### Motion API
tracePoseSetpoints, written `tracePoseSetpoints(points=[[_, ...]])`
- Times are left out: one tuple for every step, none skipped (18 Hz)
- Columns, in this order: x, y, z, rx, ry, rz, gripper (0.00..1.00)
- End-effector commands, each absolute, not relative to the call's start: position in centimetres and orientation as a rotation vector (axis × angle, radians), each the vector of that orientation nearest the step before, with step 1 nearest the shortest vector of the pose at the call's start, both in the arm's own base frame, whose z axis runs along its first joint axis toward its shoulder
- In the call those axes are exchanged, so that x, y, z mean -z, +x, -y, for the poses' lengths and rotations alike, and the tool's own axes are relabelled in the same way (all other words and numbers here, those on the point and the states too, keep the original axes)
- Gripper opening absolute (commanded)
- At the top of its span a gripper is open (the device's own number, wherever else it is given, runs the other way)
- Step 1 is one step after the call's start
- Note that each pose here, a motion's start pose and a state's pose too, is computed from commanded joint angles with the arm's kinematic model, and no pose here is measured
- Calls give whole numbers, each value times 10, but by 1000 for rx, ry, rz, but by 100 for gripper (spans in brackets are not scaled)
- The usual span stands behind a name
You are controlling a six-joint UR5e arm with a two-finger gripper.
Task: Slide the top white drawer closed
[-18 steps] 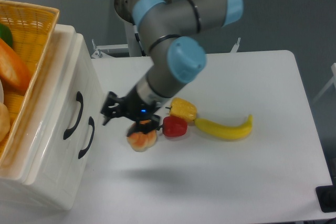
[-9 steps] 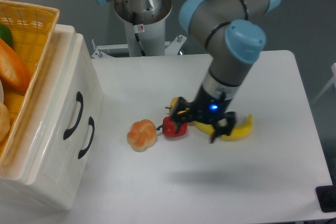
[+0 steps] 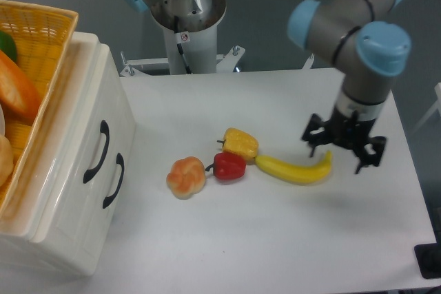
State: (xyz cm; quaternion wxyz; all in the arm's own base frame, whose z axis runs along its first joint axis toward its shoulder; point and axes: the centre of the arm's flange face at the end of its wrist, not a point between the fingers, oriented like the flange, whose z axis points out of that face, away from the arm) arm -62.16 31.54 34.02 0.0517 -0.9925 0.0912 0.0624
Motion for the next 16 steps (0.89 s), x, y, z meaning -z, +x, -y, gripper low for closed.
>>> tracePoseSetpoints(points=[[-334, -629, -310, -191, -3040, -329, 100], [-324, -635, -306, -180, -3060, -364, 100], [-315, -638, -305, -166, -3076, -386, 100], [-309, -641, -303, -155, -3091, -389, 100], [-303, -643, -302, -148, -3103, -395, 100], [-302, -644, -297, -149, -3115, -400, 100], [-300, -647, -292, -142, -3119, -405, 100], [-301, -649, -288, -147, -3119, -405, 100], [-302, -650, -287, -149, -3119, -403, 100], [-305, -652, -287, -158, -3117, -400, 100], [-308, -654, -286, -170, -3116, -398, 100], [-307, -656, -280, -163, -3119, -384, 100], [-306, -656, -278, -161, -3120, -379, 100], [-308, -657, -275, -166, -3121, -372, 100], [-309, -658, -271, -165, -3121, -362, 100], [-312, -659, -266, -170, -3122, -352, 100]])
